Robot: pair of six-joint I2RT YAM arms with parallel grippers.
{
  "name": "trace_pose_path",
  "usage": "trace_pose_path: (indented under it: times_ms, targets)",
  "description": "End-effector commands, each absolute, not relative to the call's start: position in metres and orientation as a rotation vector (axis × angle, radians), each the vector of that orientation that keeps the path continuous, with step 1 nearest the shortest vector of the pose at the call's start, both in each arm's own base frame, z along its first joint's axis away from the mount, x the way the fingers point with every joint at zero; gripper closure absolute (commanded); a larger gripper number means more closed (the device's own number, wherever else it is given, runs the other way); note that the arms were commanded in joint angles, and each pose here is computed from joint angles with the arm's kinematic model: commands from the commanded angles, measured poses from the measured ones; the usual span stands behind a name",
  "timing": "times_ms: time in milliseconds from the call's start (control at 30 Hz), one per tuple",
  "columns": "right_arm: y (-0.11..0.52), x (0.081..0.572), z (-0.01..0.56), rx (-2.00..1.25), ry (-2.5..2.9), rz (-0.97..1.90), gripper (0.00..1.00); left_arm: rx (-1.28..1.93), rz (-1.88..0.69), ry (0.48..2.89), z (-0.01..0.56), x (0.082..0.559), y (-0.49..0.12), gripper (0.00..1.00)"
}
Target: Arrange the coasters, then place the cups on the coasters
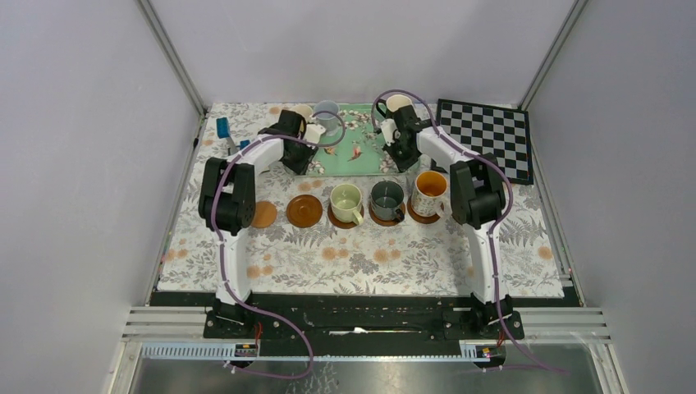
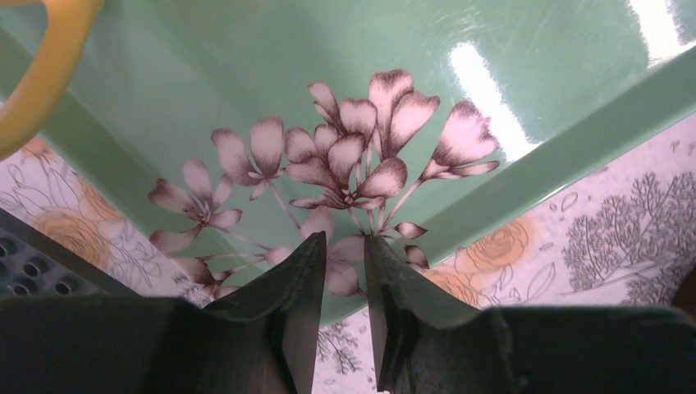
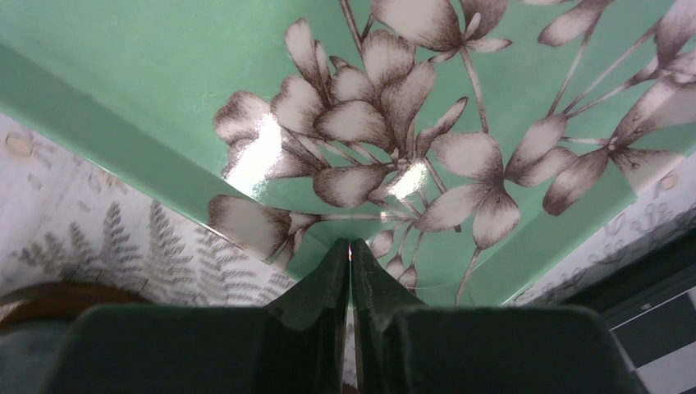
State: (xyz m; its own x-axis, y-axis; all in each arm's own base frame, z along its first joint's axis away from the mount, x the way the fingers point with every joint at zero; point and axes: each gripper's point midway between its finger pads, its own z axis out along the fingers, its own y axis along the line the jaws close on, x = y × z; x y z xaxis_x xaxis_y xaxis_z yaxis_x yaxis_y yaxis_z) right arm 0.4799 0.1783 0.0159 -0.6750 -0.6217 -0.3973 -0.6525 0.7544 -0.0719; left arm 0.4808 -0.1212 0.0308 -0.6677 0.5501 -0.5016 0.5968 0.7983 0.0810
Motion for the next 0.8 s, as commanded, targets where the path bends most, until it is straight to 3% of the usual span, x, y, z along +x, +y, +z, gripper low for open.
trace_pose_path:
  times_ms: [0,233,433,500,667,767]
  targets:
    - [0.182,0.425,0.012,-1.064,2.657,0.200,0.88,0.894,-0.132,2.503,0.043,0.455,-0.118,0.71]
    - [0.191,0.422,0.027,-1.033,2.622,0.226,0.85,0.896,-0.155,2.499,0.050,0.449,-0.120,0.71]
    - [0.204,0.470,0.075,-0.944,2.471,0.181,0.71,0.832,-0.211,2.437,0.077,0.467,-0.132,0.48]
    - [0.213,0.486,0.097,-0.916,2.413,0.198,0.64,0.816,-0.227,2.419,0.085,0.471,-0.136,0.41]
    - [0.243,0.525,0.164,-0.835,2.260,0.288,0.28,0.815,-0.283,2.399,0.101,0.472,-0.144,0.23]
    - [0.256,0.548,0.190,-0.805,2.172,0.311,0.14,0.839,-0.326,2.386,0.106,0.466,-0.149,0.17]
